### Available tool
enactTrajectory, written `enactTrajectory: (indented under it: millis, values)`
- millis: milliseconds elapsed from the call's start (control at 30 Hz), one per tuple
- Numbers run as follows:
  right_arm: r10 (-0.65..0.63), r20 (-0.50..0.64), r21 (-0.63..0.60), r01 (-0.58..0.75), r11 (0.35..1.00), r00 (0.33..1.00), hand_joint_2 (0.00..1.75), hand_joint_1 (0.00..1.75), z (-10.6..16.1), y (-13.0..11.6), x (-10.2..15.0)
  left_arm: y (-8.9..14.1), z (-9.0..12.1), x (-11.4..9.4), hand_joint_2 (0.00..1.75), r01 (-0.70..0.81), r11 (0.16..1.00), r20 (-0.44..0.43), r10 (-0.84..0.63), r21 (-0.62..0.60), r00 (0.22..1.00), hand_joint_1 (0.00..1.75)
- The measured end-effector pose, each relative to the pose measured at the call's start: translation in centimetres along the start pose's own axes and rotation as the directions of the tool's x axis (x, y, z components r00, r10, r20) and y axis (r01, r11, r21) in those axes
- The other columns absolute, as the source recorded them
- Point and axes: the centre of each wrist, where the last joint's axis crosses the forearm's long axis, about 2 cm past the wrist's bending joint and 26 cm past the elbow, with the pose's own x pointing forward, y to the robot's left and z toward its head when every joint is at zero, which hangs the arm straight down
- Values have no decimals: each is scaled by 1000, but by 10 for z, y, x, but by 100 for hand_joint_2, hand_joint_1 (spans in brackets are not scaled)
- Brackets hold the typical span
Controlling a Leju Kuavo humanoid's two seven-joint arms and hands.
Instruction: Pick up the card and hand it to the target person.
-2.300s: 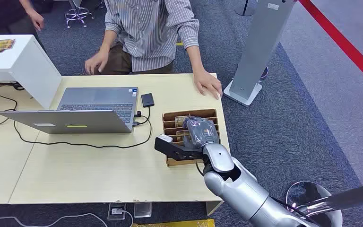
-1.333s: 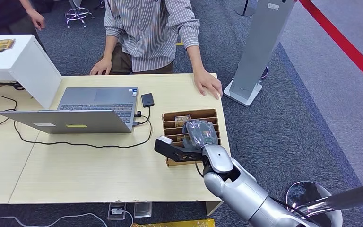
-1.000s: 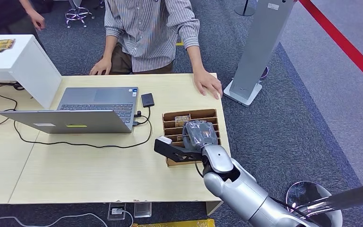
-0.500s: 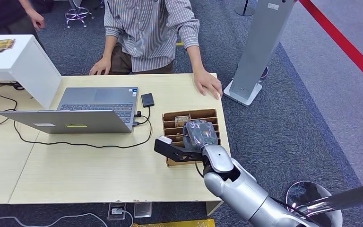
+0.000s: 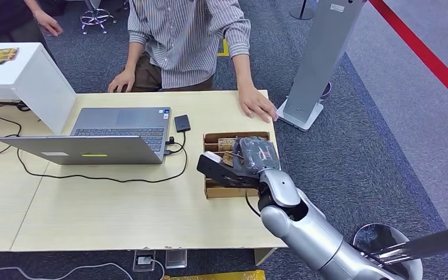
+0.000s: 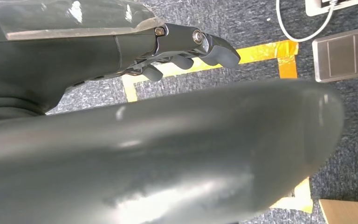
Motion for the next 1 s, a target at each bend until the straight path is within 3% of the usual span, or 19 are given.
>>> enactTrajectory:
  millis: [267, 467, 733, 1000]
  values:
    - [-64, 38, -118, 69, 991, 997, 175, 175, 16, -50, -2, 0, 0, -2, 0, -10, 1000, -7, 10, 3, 1000, 0]
    - [-72, 152, -232, 107, 967, 986, 175, 175, 25, -70, 0, 0, 0, -2, 0, -7, 1000, -2, 7, -2, 1000, 0]
    - [62, 368, -555, 166, 815, 928, 175, 175, 17, -72, -14, -5, -1, 2, 0, 12, 1000, 11, -12, -23, 1000, 0]
    - [109, 370, -619, 157, 770, 923, 175, 175, 0, -55, -35, -9, -3, 8, 0, 15, 999, 11, -15, -30, 1000, 0]
